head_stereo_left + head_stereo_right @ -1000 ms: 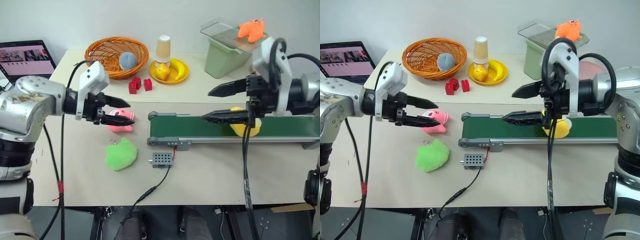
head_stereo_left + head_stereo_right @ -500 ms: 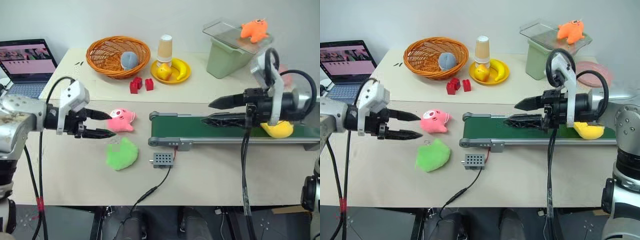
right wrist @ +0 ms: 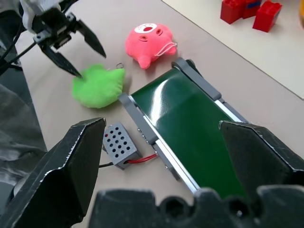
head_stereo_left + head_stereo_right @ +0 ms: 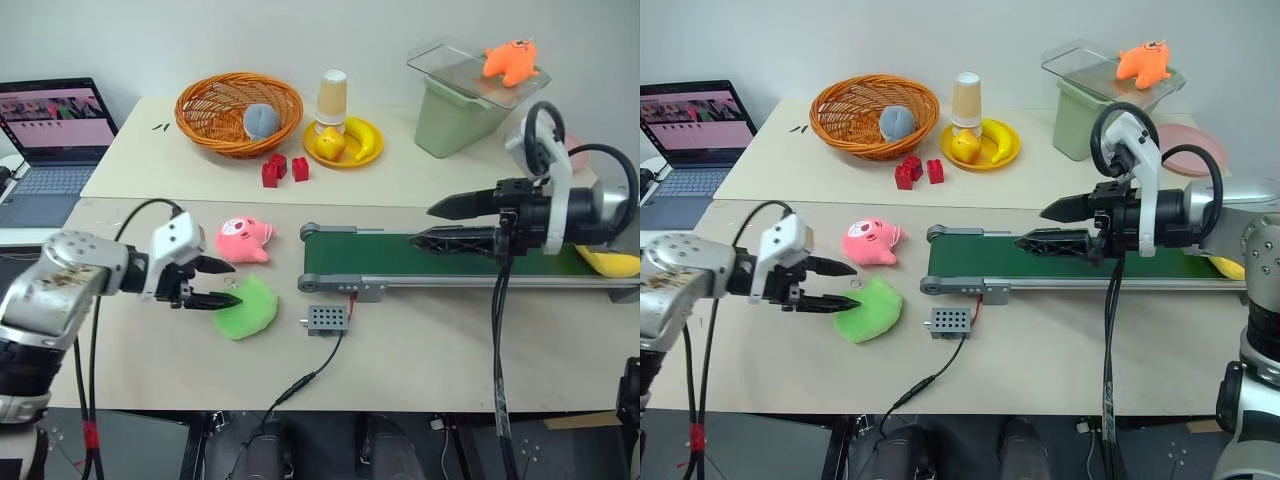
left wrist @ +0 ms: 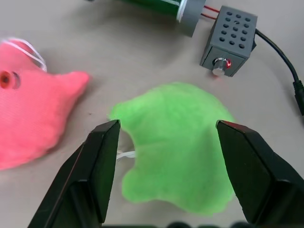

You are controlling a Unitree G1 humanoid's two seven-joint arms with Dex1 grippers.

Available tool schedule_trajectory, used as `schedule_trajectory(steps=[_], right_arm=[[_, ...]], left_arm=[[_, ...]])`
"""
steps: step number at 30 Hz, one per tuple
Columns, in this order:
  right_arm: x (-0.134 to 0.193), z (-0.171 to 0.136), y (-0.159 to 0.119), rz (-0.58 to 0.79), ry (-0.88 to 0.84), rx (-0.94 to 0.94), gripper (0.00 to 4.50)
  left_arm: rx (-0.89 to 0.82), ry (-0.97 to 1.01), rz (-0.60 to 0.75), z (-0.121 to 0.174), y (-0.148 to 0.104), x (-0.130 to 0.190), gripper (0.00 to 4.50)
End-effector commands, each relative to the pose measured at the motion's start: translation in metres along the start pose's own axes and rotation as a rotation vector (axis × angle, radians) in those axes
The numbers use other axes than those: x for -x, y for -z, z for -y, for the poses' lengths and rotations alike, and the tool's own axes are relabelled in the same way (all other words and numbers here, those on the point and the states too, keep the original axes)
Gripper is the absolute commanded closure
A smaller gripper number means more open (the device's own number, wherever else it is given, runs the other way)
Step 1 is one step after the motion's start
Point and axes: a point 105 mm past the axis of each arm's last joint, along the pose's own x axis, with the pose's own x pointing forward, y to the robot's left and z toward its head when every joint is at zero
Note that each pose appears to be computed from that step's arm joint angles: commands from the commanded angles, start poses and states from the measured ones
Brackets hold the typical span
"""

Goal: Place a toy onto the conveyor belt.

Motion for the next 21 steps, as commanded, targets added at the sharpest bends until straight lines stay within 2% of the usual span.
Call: schedule_trajectory(steps=[1, 7, 11, 14, 15, 16, 18, 21], right_arm=[[0.013, -0.004, -0.011, 0.041, 0.038, 0.052, 0.01], [0.015, -0.005, -0.011, 0.046, 0.062, 0.054, 0.01], [0.017, -0.006, -0.011, 0.046, 0.072, 0.057, 0.0], [0.018, -0.007, -0.01, 0.042, 0.076, 0.058, 0.0], [0.018, -0.008, -0.01, 0.039, 0.074, 0.059, 0.0], [0.018, -0.009, -0.009, 0.038, 0.067, 0.058, 0.0], [0.018, -0.011, -0.008, 0.031, 0.054, 0.058, 0.0], [0.018, -0.014, -0.005, 0.018, 0.032, 0.059, 0.0]], left_arm=[[-0.039, -0.003, -0.012, 0.001, -0.009, -0.007, 1.07], [-0.077, 0.033, -0.058, 0.005, -0.006, -0.02, 1.07], [-0.071, 0.058, -0.07, 0.007, -0.003, -0.025, 2.08], [-0.068, 0.065, -0.079, 0.008, -0.001, -0.025, 3.21], [-0.068, 0.065, -0.081, 0.008, -0.001, -0.025, 3.37], [-0.067, 0.063, -0.081, 0.008, -0.001, -0.025, 3.93], [-0.064, 0.059, -0.078, 0.007, -0.002, -0.025, 4.49], [-0.056, 0.047, -0.064, 0.006, -0.008, -0.021, 4.49]])
